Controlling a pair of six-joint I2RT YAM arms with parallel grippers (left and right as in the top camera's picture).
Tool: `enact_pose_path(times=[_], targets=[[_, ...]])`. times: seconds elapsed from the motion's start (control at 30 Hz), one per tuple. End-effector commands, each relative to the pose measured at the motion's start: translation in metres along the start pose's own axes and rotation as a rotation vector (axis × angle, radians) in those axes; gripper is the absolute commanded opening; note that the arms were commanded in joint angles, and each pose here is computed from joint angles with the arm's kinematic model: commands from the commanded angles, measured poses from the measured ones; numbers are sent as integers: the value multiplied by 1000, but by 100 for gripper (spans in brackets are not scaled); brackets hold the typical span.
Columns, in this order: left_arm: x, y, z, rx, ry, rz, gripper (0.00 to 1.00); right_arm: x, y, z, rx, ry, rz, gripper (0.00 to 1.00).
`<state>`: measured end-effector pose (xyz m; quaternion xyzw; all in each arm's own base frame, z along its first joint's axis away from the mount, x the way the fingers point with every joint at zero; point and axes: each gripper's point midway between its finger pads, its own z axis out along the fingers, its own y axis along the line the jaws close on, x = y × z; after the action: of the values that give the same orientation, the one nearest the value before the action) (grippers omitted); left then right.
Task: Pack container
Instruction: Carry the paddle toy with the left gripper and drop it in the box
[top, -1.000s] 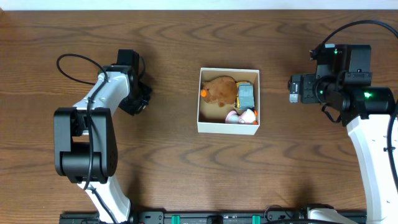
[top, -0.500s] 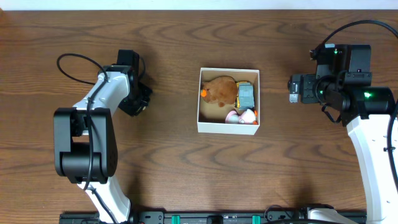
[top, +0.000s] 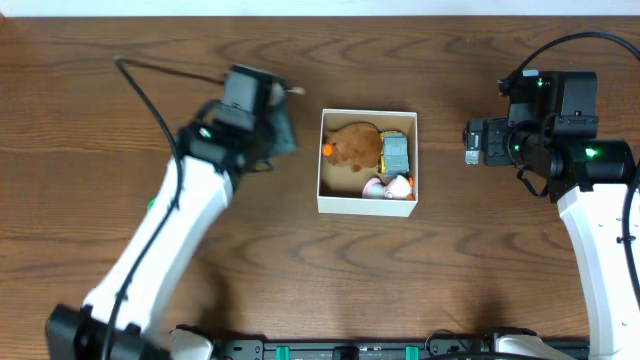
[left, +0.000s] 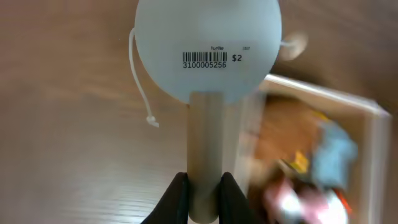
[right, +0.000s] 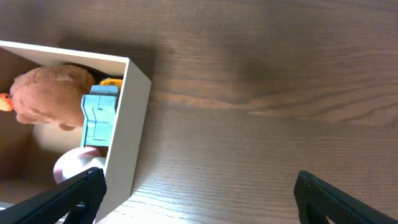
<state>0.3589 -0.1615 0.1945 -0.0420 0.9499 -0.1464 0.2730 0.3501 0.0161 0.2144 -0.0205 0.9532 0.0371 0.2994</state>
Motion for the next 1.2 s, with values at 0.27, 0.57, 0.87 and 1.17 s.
enact_pose_path(times=[0.27,0.57,0.87,1.17], targets=[[62,-77,14,104,101,392,6,0,-2,2,0,3,0,99],[68,-83,14,114,108,410,70,0,-2,2,0,4,0,99],[45,-36,7,-107,35,318,80,1,-3,2,4,5,-8,99],[-17,115,-64,-347,-134,-274,92,1,-3,2,4,8,-22,99]])
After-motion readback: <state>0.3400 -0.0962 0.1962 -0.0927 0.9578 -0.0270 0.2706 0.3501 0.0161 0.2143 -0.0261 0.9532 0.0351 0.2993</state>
